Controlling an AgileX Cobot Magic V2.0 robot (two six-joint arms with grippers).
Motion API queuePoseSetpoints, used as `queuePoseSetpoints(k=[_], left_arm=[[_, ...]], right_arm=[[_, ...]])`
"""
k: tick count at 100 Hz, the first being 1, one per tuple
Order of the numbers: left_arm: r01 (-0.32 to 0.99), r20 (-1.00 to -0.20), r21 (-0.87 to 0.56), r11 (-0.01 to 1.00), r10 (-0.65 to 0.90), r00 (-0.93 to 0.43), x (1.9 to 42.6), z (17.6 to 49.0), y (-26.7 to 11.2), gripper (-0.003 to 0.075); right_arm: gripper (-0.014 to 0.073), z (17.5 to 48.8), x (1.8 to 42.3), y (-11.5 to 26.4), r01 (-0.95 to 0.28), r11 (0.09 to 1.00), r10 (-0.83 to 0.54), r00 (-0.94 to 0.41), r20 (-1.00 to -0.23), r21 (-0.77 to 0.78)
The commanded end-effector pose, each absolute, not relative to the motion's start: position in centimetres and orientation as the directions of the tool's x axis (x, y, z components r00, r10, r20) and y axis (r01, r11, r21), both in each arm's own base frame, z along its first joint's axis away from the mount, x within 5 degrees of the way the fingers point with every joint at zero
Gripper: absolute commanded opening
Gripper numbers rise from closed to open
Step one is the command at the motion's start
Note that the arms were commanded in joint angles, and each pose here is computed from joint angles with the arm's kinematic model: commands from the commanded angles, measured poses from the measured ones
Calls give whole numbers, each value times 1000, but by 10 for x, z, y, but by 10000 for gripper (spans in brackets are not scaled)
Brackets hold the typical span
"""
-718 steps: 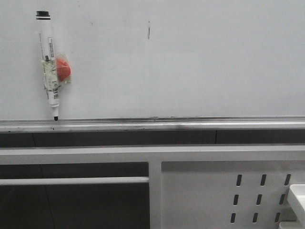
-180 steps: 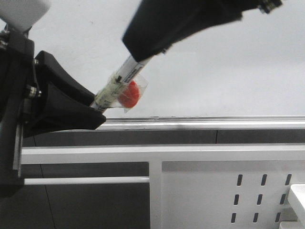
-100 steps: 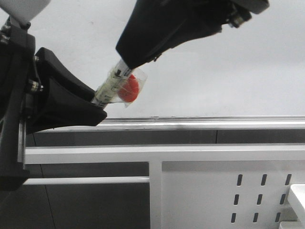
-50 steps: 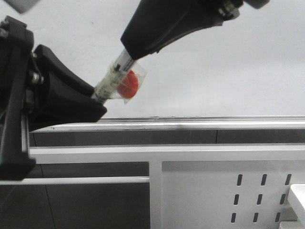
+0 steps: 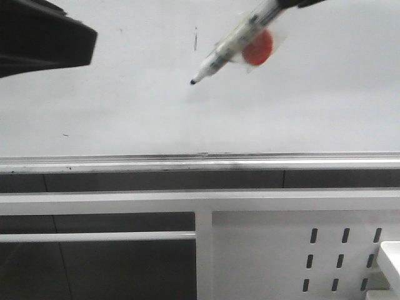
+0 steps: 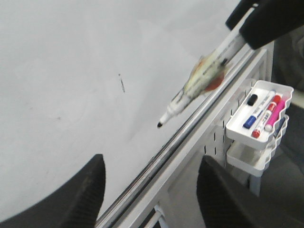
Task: Write number 1 on whiteboard
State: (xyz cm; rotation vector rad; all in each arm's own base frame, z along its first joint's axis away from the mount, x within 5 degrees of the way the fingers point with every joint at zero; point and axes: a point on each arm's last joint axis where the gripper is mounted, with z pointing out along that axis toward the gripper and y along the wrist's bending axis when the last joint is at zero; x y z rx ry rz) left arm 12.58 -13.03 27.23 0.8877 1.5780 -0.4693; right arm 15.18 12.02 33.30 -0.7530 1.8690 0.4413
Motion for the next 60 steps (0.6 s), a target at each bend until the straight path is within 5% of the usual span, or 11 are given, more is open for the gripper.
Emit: queuePoseSetpoints(k=[1, 6, 16, 60], left_arm=[[738, -994, 73, 670, 109, 0, 121, 288, -123, 375], [728, -995, 65, 682, 102, -7, 121, 285, -119, 288], [707, -995, 64, 704, 99, -10, 123, 281, -114, -20], [583, -983, -129, 802, -183, 34, 149, 291, -100, -20]], right_arm=[[-69, 354, 141, 105, -637, 760, -253, -106, -962, -130], [-69, 357, 131, 97, -626, 762, -250, -45, -967, -167], [-69, 358, 115, 84, -601, 780, -190, 37, -981, -173], [-69, 350, 134, 96, -584, 793, -185, 41, -982, -173]])
